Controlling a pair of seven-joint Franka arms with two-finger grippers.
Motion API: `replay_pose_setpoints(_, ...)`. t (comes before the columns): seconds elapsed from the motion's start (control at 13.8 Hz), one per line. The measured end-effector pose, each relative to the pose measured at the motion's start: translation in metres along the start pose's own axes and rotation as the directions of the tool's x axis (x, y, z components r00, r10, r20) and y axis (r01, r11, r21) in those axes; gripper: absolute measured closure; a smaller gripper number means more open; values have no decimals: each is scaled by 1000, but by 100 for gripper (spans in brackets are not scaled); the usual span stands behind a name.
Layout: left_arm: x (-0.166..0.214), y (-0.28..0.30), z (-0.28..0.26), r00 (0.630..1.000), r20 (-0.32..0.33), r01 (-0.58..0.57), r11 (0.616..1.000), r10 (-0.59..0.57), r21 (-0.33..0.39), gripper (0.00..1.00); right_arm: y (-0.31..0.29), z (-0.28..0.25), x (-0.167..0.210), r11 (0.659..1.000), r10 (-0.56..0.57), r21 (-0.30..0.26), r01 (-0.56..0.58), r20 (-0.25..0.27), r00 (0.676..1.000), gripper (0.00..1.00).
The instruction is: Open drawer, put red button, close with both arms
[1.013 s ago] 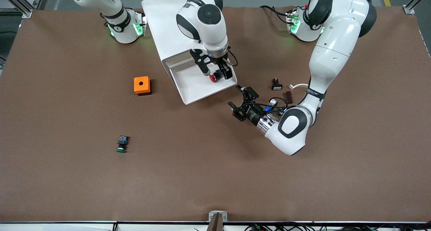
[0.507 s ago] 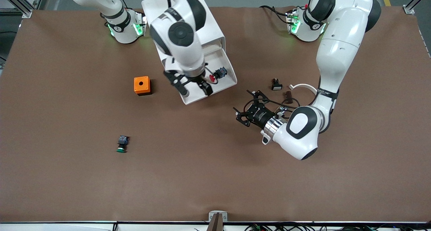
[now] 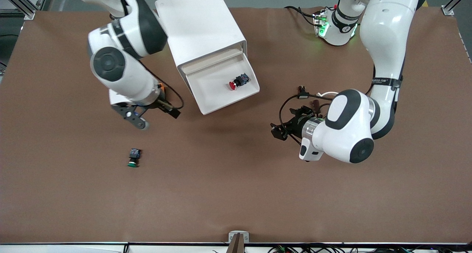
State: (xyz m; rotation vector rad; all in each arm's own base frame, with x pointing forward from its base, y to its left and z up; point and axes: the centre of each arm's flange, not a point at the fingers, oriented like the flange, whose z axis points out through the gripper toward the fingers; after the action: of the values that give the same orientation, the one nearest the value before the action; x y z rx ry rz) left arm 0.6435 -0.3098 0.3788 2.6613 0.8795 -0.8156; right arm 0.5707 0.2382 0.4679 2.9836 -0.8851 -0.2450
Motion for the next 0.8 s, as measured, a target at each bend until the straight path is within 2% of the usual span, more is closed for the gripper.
replay_pose_setpoints(0.14, -12, 6, -11, 994, -106, -32, 999, 32, -3, 0, 36, -16, 30, 997, -75, -11, 75, 8, 997, 0)
replay_pose_setpoints(0.29, -26, 11, -8, 980, -190, -62, 998, 65, 24, 0, 76, -31, 59, 988, -155, -10, 155, 17, 988, 0)
replay_pose_setpoints(0.58, -55, 24, 10, 954, -276, -105, 992, 120, 69, 0, 147, -52, 106, 945, -327, -5, 327, 13, 945, 0)
replay_pose_setpoints(0.8, -69, 37, 38, 922, -371, -87, 994, 108, 72, 0, 181, -60, 126, 911, -413, -14, 413, 3, 911, 0)
